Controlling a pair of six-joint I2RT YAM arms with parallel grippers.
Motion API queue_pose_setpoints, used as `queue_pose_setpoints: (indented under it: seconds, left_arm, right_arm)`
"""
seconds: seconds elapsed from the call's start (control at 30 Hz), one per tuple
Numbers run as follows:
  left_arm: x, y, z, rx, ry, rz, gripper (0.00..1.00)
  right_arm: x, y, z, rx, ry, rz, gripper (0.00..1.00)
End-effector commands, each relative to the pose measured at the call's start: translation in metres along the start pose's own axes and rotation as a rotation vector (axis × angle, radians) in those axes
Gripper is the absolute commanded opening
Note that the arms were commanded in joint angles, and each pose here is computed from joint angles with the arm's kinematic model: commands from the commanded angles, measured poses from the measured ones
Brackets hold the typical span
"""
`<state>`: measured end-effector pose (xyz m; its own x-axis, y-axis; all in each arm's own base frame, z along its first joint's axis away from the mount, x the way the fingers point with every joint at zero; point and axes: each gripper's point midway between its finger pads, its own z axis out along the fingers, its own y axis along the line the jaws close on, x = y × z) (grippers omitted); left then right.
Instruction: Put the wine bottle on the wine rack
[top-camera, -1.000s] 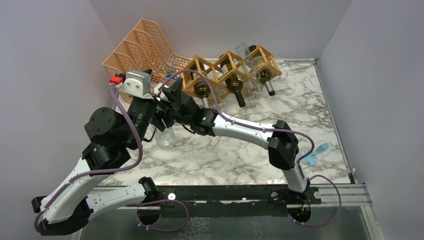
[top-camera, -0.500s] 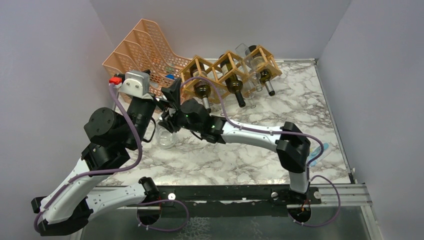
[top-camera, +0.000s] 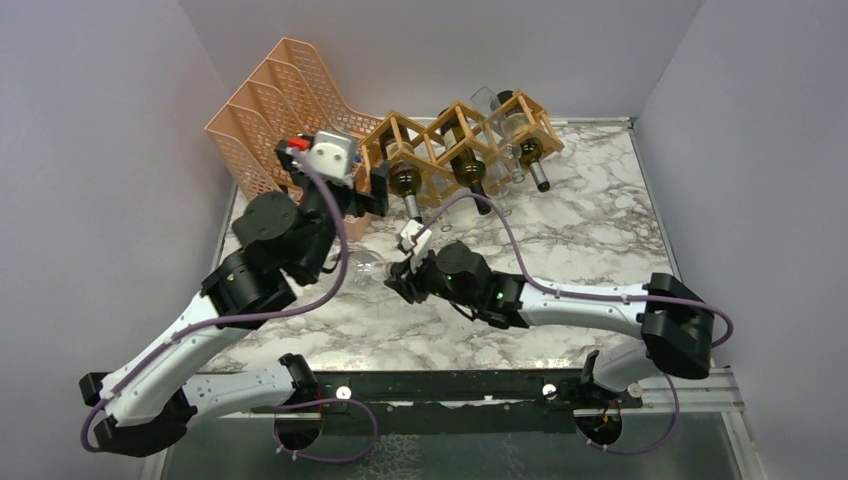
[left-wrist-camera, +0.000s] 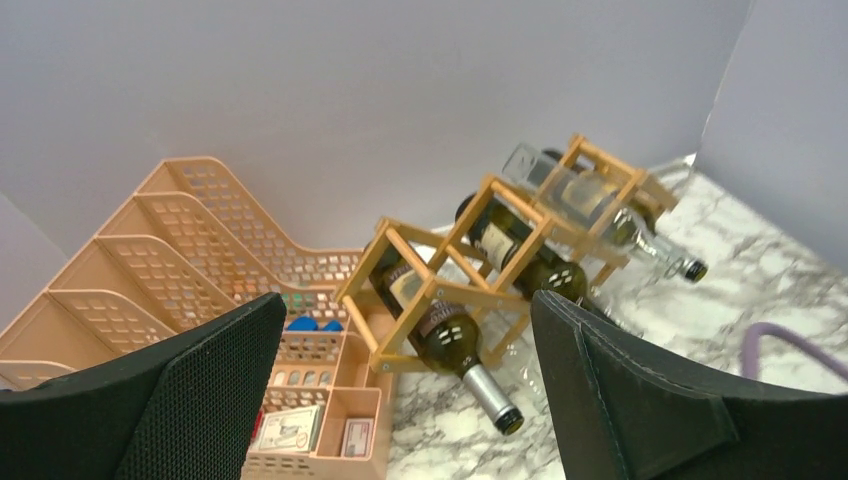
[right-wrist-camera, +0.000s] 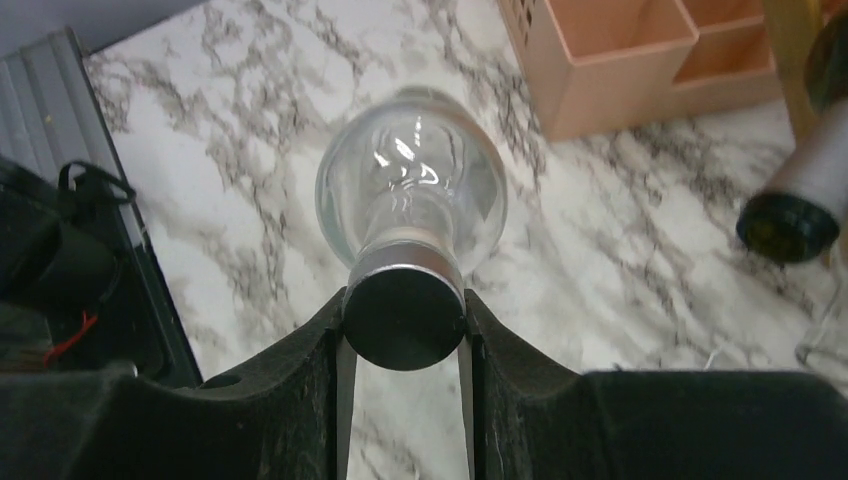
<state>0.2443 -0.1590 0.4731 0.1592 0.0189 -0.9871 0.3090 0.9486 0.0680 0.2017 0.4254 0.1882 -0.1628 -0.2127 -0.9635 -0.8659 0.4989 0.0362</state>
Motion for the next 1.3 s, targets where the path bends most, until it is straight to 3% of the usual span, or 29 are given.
queue_pose_setpoints:
  seconds: [0.0,0.23,0.7,1.03,1.17,1.27]
  left_arm:
    - [0.043,-0.013,0.015,-0.014,0.142,0.071,0.99]
    - [0.129,-0.017,0.031,0.026,0.379,0.049,0.99]
    - [0.309,-0.006,-0.027,0.009,0.87,-0.345,0.99]
    - [0.358,-0.032,-0.05,0.124,1.013,-0.478,0.99]
    - [0.374,-0.034,-0.06,0.125,1.07,-0.486,0.99]
    - [0.379,-0.036,-0.063,0.134,1.089,-0.488,0.99]
  right_arm:
    - [0.029,-0.004,-0.03,0.025,0.043,0.051,0.01]
    - [0.061,-0.009,-0.067,0.041,0.091,0.101,0.01]
    - [0.136,-0.017,-0.097,0.066,0.234,0.112,0.01]
    - [0.159,-0.019,-0.094,0.116,0.328,0.17,0.04]
    - [0.167,-0.016,-0.094,0.118,0.366,0.202,0.11]
    - [0.173,-0.014,-0.094,0.115,0.405,0.211,0.22]
